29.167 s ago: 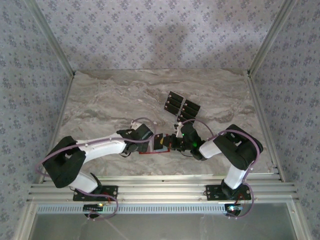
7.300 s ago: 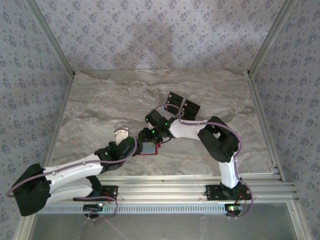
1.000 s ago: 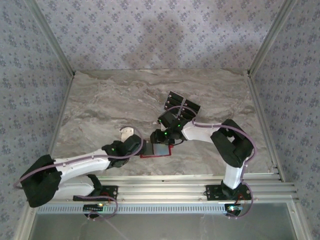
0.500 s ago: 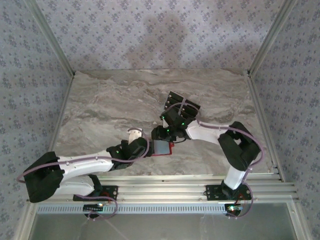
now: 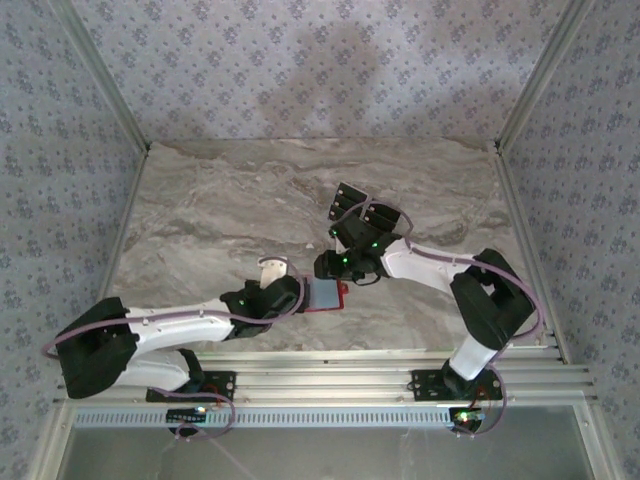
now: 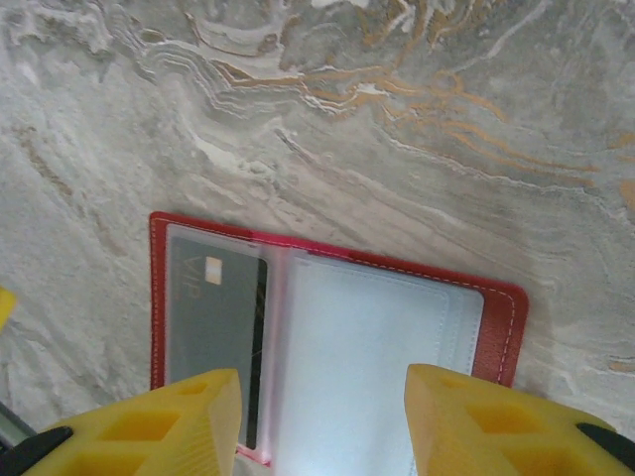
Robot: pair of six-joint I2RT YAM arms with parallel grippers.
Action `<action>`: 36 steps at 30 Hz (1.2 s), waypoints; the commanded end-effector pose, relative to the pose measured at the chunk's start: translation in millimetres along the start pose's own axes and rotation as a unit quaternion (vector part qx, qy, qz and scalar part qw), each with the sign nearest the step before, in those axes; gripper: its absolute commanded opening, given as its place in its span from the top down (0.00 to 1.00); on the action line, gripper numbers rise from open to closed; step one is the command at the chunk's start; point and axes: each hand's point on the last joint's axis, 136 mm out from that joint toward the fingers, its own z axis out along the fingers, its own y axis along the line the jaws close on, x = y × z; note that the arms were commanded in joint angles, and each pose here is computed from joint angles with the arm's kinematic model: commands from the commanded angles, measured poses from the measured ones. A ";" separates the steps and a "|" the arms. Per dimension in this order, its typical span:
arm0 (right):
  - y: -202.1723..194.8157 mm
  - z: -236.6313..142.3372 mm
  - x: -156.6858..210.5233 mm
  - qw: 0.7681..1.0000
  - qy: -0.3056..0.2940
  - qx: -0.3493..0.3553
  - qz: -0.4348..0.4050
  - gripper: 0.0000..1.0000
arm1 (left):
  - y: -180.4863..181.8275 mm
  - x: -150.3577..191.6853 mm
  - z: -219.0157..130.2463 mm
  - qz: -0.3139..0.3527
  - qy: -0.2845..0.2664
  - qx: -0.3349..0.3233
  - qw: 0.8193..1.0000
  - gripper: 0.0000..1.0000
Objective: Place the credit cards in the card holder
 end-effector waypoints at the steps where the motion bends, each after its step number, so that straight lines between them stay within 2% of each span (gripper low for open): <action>1: -12.2 11.4 12.9 0.999 0.023 0.024 -0.008 0.50 | -6.9 -12.4 -2.0 -0.007 -0.014 -0.002 1.000 0.00; 10: -16.5 31.7 25.4 0.999 0.046 0.029 -0.001 0.51 | -8.2 -9.6 0.5 0.002 -0.009 -0.002 1.000 0.00; 18: 0.3 45.3 33.3 0.998 0.059 0.008 0.000 0.51 | -7.7 -3.2 3.6 0.017 -0.004 0.001 1.000 0.00; 28: 5.8 49.8 34.6 0.998 0.062 0.003 0.003 0.51 | -24.1 13.8 11.8 0.044 0.026 0.038 0.998 0.00; 33: 6.3 50.2 34.8 0.998 0.061 0.002 0.006 0.51 | -33.5 16.2 12.8 0.054 0.018 0.048 0.997 0.01; 36: 6.2 50.4 34.8 0.998 0.061 0.002 0.007 0.51 | -26.9 12.0 8.0 0.051 0.001 0.023 0.998 0.01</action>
